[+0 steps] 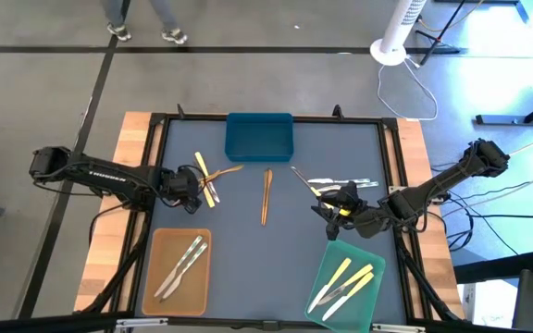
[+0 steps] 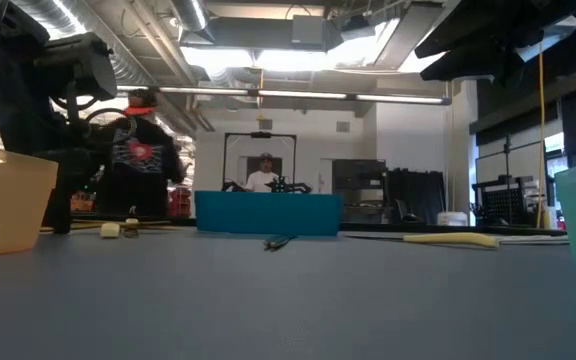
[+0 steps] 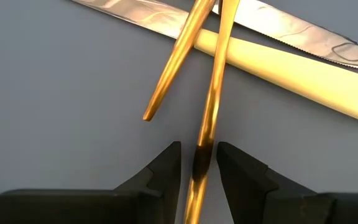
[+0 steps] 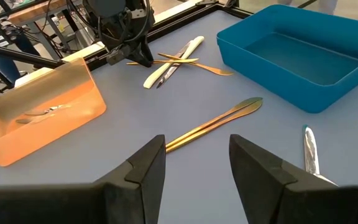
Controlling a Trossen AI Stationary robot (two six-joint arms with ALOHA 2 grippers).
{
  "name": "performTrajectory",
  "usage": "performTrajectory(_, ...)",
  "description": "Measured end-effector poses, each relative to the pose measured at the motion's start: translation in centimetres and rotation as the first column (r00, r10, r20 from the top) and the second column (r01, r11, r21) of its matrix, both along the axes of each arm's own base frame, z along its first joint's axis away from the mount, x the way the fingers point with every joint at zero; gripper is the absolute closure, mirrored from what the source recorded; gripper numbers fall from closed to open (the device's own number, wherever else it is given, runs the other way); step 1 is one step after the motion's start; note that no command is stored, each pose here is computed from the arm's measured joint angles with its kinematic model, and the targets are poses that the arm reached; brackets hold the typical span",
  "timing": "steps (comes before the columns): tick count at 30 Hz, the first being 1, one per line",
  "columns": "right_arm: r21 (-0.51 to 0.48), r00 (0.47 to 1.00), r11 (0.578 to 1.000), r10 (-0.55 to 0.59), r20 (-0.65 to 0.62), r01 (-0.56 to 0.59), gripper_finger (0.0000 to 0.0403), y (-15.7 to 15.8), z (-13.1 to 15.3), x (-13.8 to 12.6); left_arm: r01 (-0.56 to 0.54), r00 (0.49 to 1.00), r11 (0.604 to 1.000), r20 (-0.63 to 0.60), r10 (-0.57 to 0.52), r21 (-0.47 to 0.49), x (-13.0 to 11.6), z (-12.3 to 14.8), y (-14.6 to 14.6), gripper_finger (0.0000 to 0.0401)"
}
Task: Sort silverware by color (type)
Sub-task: Put the gold knife into the blue bin
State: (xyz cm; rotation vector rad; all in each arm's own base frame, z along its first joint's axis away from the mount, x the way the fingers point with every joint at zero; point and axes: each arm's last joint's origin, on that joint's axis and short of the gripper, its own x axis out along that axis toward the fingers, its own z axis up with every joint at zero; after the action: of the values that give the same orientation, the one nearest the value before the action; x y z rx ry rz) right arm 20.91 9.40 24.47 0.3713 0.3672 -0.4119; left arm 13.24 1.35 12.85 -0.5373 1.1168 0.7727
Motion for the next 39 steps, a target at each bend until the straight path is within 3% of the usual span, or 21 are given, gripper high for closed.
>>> performTrajectory(8, 0.000, 1.000, 1.000, 0.000, 0.000, 0.000, 0.0240, 0.0, 0.0, 0.0, -0.001, 1.000, 1.000, 0.000, 0.001, 0.000, 0.0, 0.0, 0.0, 0.0305)
performTrajectory(21, 0.000, 1.000, 1.000, 0.000, 0.000, 0.000, 0.0239, 0.0, 0.0, 0.0, 0.001, 1.000, 1.000, 0.001, -0.001, 0.002, 0.0, 0.0, 0.0, 0.0376)
performTrajectory(39, -0.001, 1.000, 1.000, 0.000, -0.001, 0.000, 0.0239, 0.0, 0.0, 0.0, 0.056, 0.998, 0.998, 0.028, -0.057, 0.010, 0.9, 1.1, 0.0, 0.0377)
